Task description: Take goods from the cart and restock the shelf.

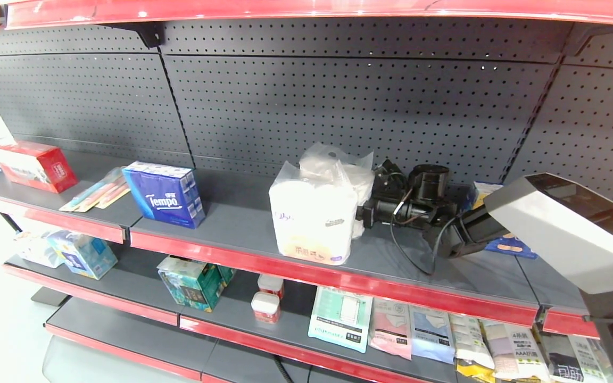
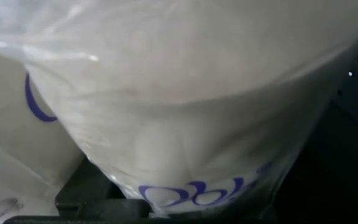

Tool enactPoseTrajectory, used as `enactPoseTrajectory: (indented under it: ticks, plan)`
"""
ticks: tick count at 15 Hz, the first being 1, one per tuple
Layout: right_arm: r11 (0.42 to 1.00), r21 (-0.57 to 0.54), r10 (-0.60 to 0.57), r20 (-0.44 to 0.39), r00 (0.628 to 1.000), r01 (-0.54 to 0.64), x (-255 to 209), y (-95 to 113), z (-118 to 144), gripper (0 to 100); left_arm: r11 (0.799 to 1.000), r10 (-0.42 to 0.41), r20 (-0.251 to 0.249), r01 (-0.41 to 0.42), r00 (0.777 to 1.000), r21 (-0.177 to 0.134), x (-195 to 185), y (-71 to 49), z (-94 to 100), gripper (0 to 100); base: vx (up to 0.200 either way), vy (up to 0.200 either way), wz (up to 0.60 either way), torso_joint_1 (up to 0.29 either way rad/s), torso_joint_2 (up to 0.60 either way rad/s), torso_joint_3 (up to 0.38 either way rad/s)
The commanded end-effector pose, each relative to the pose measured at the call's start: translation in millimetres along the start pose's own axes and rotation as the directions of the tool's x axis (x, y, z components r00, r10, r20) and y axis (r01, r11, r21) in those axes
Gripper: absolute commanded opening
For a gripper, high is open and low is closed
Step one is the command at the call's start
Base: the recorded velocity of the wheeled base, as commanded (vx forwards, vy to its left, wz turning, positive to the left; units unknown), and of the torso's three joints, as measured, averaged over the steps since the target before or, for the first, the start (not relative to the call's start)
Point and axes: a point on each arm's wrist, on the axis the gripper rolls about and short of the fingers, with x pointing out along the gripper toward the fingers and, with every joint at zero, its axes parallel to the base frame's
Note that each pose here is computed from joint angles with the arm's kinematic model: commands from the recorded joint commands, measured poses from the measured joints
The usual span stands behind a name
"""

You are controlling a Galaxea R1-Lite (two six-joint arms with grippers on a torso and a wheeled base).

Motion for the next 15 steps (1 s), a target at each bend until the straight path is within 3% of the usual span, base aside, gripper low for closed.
enactPoseTrajectory:
  ticks: [1, 15]
  plan:
    - [1.0, -0.004, -0.001, 0.003, 1.0, 0.001, -0.1, -1.0, 0.3, 0, 1.0, 0.0, -0.001, 0.0, 1.0, 0.0, 0.1, 0.0, 0.0, 100, 0.0, 0.0, 0.0, 0.0, 0.0, 0.0]
    - [1.0, -0.029, 0.01, 0.0, 1.0, -0.01, 3.6, 4.6, 0.0, 0, 1.0, 0.0, -0.001, 0.0, 1.0, -0.001, 0.1, 0.0, 0.0, 100, 0.0, 0.0, 0.0, 0.0, 0.0, 0.0]
